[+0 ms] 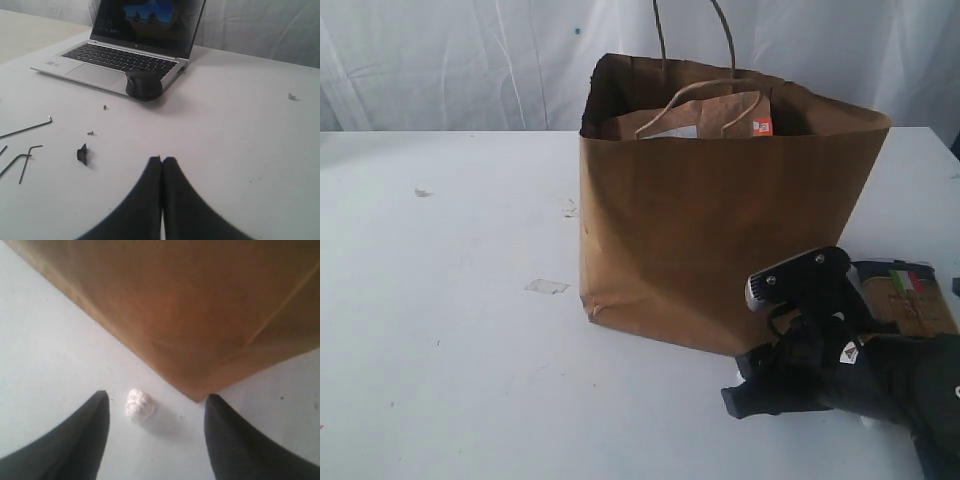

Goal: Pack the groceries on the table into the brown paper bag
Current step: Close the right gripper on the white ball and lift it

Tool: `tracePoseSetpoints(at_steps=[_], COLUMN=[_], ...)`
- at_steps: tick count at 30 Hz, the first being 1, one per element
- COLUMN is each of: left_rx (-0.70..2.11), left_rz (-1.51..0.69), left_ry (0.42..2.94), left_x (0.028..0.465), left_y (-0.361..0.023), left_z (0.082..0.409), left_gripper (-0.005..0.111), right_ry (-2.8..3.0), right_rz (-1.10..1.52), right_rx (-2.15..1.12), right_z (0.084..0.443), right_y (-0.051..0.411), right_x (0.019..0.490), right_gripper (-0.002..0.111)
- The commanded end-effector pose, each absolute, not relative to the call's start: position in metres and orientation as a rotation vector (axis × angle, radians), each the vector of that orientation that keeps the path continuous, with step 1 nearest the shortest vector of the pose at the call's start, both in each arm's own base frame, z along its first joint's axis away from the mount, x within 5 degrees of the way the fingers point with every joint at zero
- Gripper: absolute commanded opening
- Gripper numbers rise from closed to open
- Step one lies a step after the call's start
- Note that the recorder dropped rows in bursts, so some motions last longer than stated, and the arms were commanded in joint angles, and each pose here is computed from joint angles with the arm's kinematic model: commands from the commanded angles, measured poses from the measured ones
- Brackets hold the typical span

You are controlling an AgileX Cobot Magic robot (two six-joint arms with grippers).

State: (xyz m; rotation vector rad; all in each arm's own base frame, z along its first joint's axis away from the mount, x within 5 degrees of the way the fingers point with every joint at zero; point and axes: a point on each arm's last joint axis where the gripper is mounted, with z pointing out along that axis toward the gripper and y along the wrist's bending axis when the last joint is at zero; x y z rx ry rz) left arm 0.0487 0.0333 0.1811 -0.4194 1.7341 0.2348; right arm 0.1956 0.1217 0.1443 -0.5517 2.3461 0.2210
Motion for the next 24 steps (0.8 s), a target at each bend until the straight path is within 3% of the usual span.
tracePoseSetpoints(at_steps=[1, 12, 15, 21, 24], left_rx=[-0.403, -0.403, -0.403, -0.403, -0.403], left_rz=[0.243, 0.243, 0.243, 0.243, 0.243], left_ry=[1.733, 1.733, 1.733, 1.733, 1.733], left_x=[0.049, 0.049, 0.049, 0.049, 0.049], left_y=[0.033, 0.033, 0.033, 0.033, 0.033], left_z=[0.18, 0.18, 0.18, 0.18, 0.18], left_gripper=[0.0, 0.0, 0.0, 0.0, 0.0], right_ry=[2.362, 2.418, 2.425, 2.425, 2.44], right_rz=[0.245, 0.194, 0.191, 0.191, 0.194], right_rx=[-0.607, -0.644, -0.641, -0.643, -0.648], right_z=[0.145, 0.119, 0.117, 0.117, 0.116], right_y=[0.133, 0.139, 0.139, 0.139, 0.139], right_x=[0.2, 0.207, 0.207, 0.207, 0.206], right_gripper=[0.053, 0.05, 0.039, 0.0, 0.0])
